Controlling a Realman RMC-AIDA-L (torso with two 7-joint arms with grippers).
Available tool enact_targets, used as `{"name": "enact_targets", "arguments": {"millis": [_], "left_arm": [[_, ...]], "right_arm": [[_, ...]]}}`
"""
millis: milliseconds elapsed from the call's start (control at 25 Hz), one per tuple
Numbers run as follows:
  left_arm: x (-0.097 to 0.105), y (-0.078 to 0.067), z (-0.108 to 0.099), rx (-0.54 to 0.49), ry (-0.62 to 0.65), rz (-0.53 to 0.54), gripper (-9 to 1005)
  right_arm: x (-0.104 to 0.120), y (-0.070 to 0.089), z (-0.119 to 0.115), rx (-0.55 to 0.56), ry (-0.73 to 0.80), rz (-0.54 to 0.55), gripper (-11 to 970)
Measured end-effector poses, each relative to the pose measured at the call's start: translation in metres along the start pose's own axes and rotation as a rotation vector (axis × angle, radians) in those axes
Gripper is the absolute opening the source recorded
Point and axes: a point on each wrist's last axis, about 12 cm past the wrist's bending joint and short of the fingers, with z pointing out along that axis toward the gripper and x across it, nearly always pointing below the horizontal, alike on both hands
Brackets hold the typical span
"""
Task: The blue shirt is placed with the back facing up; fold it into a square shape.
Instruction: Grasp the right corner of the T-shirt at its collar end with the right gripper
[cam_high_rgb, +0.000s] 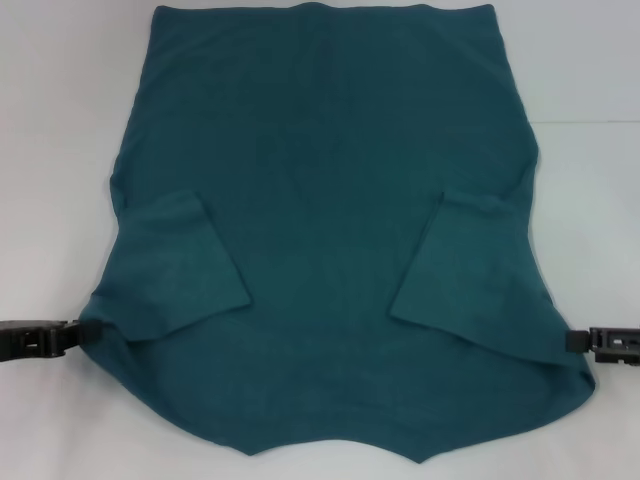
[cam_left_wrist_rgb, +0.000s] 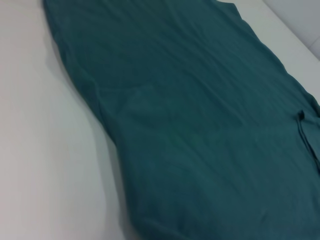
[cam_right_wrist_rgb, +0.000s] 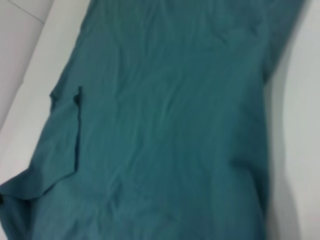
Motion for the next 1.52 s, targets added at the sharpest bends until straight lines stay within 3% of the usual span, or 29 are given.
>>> {"name": "enact_targets", "arguments": {"millis": [400,920,1280,1520], "left_arm": [[-0.003,-0.002,0.002,0.005,0.001,0.005,18],[-0.002,-0.002,0.002,0.005,0.002,0.002,17],[-0.002,-0.003,0.003,0.01,0.003,0.001,17],[-0.003,-0.003,0.003,0.012,0.004,0.004,16]], "right_arm": [[0.004,0.0,0.013,0.031,0.044,-0.017,892],[0.011,0.013,0.016,-0.064,0.11,-0.031,888],[0.013,0.008,0.015,-0.045,0.085,-0.007,874],[0.014,0.007,0.017,-0.037,0.074,-0.002,767]]}}
